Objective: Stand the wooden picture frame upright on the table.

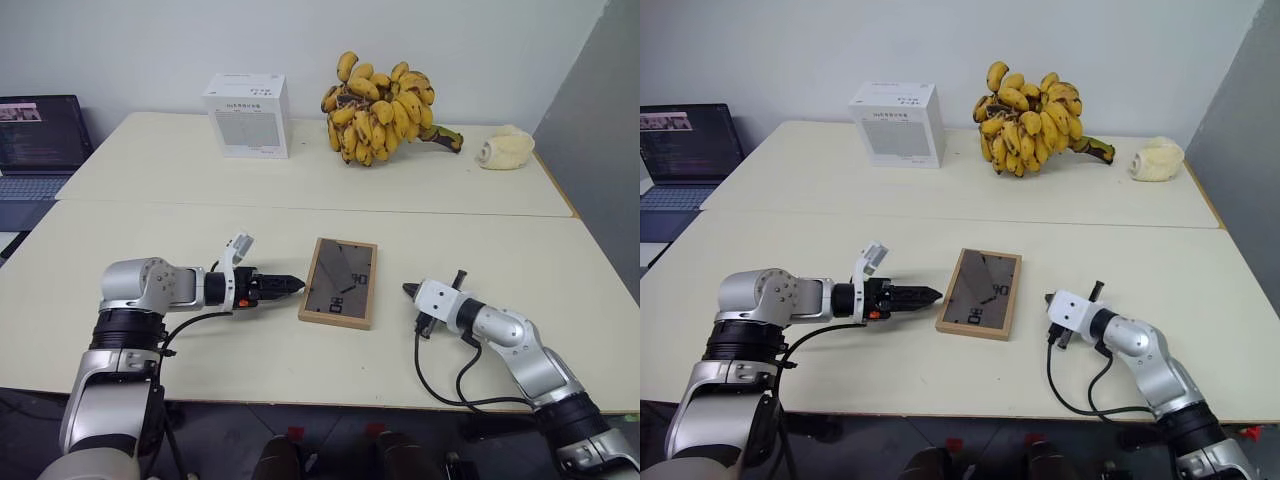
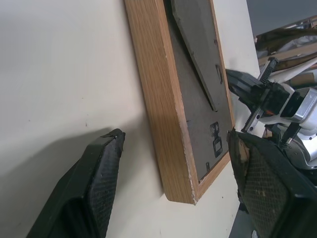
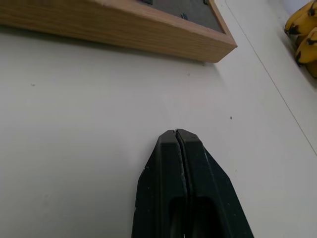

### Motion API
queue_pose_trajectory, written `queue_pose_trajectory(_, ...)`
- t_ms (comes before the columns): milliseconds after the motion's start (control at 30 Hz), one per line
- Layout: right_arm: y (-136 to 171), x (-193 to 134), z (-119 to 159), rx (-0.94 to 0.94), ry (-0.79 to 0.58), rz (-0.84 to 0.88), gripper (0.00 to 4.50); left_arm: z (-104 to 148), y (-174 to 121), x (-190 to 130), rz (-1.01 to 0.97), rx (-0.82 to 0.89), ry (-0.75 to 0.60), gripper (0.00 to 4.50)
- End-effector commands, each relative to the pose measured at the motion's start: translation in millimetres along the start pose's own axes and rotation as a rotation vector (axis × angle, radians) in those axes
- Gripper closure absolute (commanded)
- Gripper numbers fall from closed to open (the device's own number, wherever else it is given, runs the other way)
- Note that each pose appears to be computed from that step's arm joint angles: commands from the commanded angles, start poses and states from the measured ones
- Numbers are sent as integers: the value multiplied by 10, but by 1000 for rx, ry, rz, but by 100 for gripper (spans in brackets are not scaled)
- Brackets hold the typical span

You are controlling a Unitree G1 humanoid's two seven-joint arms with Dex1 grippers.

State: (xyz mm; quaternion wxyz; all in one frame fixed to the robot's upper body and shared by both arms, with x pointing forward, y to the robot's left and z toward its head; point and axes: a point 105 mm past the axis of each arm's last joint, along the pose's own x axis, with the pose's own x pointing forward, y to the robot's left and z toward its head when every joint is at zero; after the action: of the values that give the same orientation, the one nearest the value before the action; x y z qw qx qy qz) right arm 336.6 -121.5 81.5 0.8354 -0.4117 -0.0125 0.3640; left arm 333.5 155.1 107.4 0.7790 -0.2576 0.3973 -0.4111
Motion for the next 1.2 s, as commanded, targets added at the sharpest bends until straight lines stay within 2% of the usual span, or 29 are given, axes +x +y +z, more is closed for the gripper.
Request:
queue_pose_trajectory(33,0,74,102,-27,-31,-12,450,-34,-19,53,-20,-5,25,100)
queue_pose_trajectory(500,44,404,456,9,-101,-39,450,-84,-102,253,-86,-36,52,100)
queue_pose_trajectory(700,24,473,515,34,-112,-54,450,-63,-123,255,-103,-47,36,100)
queue_pose_trajectory(1033,-21,425,408,20,-77,-47,450,-88,-142,244,-100,-58,22,100)
queue_pose_trajectory(1200,-49,266,269,-15,-40,-27,450,-182,-45,88,-23,-76,19,100)
